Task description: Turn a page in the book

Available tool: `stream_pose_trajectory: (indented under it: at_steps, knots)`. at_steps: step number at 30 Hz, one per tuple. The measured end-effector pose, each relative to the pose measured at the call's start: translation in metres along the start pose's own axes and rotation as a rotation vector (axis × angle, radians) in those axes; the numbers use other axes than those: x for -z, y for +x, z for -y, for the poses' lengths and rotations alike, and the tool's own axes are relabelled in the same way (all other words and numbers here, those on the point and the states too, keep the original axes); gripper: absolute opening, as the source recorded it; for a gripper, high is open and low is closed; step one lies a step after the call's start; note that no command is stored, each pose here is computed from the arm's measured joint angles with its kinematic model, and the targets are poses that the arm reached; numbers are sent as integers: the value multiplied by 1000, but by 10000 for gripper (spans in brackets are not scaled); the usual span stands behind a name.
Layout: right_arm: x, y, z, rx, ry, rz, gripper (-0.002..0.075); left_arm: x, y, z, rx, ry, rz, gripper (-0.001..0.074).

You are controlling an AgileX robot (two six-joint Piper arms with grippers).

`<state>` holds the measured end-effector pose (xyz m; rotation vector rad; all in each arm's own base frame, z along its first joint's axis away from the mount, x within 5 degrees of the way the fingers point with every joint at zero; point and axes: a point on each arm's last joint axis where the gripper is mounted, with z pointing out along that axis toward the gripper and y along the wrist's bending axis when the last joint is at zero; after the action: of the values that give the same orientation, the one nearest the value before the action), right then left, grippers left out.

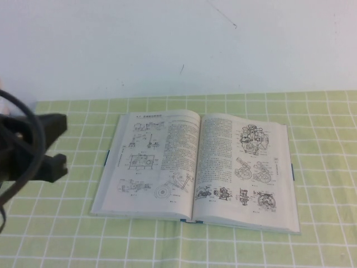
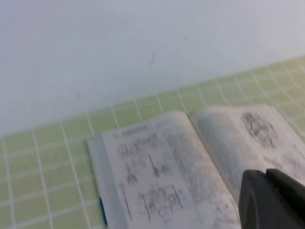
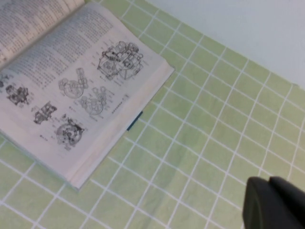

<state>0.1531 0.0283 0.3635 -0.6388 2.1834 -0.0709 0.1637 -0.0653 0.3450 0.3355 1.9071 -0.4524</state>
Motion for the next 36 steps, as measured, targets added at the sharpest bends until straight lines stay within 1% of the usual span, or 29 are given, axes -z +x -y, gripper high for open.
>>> stream_pose_trajectory:
  at_steps: [4, 8, 11, 15, 19, 26, 36]
  knots:
    - [-1, 44, -18, 10, 18, 41, -1, 29, -10, 1, -46, -63, 199, -4]
    - [2, 84, -35, 22, 37, 84, -1, 54, -9, 0, -68, -121, 356, -4]
    - [6, 109, -46, 22, 38, 104, -1, 60, 5, 0, -70, -129, 371, -4]
    - [9, 130, -56, 22, 30, 110, -1, 62, 23, -1, -71, -132, 353, -4]
    - [13, 136, -59, 25, 37, 135, -1, 59, 32, -3, -68, -134, 331, -4]
    - [14, 136, -60, 17, 32, 150, -1, 60, 28, -5, -67, -158, 370, -4]
    - [14, 136, -60, 15, 29, 151, -2, 59, 31, -3, -68, -141, 341, -4]
